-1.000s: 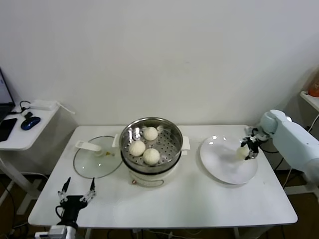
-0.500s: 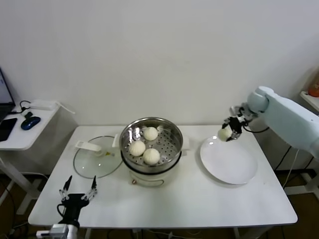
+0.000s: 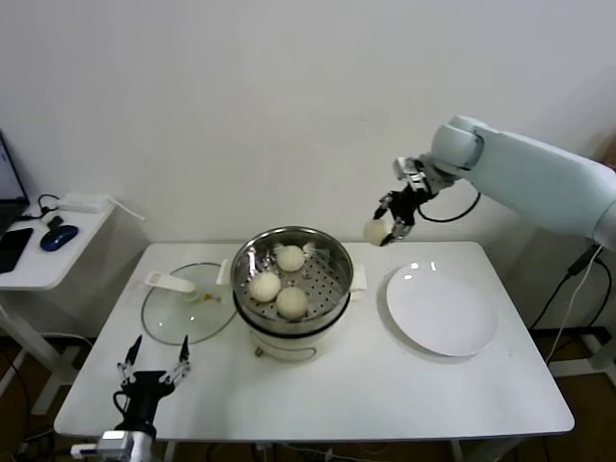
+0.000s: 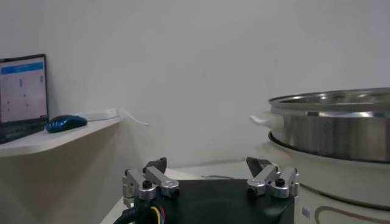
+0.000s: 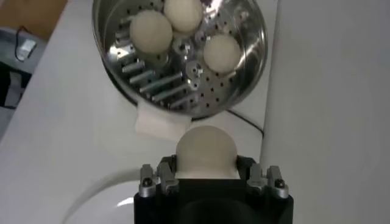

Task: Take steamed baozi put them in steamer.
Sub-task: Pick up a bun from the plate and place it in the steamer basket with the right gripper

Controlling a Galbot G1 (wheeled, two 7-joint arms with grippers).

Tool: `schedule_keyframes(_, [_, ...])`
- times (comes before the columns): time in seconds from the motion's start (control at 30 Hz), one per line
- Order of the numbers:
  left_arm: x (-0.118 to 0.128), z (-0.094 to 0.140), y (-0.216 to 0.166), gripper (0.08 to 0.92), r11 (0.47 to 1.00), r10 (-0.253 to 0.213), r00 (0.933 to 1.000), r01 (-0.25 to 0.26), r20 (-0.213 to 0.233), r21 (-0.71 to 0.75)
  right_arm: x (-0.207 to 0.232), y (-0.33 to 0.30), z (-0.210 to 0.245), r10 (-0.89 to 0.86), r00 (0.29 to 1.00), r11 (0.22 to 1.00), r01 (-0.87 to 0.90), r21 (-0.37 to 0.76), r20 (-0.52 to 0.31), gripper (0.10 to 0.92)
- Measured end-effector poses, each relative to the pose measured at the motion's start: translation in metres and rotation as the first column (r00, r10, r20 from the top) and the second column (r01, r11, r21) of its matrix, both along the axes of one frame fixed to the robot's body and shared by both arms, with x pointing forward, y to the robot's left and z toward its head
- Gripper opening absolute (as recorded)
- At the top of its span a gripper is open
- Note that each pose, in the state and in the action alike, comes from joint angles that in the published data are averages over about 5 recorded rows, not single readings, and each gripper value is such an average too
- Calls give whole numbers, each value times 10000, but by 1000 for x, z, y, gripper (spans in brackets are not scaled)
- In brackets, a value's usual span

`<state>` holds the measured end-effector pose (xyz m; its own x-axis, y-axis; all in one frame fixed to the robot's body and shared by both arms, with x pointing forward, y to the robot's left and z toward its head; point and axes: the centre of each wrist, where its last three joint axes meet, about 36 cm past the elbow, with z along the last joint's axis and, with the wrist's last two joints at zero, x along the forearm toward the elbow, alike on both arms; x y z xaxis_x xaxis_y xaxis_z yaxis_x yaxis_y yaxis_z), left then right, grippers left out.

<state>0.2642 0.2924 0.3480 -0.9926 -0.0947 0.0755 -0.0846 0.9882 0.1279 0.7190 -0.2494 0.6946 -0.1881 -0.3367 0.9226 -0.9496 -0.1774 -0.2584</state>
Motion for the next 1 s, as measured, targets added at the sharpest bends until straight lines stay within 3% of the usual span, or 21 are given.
schedule_keyframes(0.37, [-2,8,3,823,10000,-39,9998,40,203,-39,-6,65,-4,260,9977,9997,-260,13,-630,645])
schedule_keyframes(1.0, [0,10,7,823,10000,36,9997,-35,262,-16,-1,115,-70,345,9907,9978,-416,-520,-1318,645])
